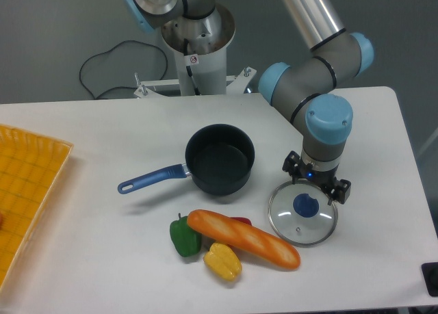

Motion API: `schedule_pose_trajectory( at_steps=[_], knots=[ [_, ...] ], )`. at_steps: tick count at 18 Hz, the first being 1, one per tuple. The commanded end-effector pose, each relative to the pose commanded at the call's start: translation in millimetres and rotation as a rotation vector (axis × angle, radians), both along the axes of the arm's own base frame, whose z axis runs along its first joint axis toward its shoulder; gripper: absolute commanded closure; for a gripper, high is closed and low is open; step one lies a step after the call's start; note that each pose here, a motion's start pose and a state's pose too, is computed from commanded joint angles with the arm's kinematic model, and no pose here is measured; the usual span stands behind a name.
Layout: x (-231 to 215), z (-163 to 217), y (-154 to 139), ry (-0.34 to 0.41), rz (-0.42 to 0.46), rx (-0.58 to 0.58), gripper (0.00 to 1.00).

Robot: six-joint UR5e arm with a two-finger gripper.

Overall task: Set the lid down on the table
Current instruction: 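Open the gripper and lift it up off the lid knob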

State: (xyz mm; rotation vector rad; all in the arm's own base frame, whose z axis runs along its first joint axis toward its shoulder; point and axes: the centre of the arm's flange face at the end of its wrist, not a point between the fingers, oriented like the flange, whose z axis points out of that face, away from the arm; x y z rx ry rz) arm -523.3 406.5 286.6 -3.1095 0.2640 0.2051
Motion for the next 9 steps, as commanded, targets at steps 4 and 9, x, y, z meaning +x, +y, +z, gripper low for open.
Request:
schedule_pose_trajectory(
  at_steps=[4,9],
  knots=[
    [-7.1,18.4,-11.7,0.023,-0.203,-0.020,0.00],
    [-9.9,31.2,-21.2,0.033,-0.237,-0.023,0.00]
  ],
)
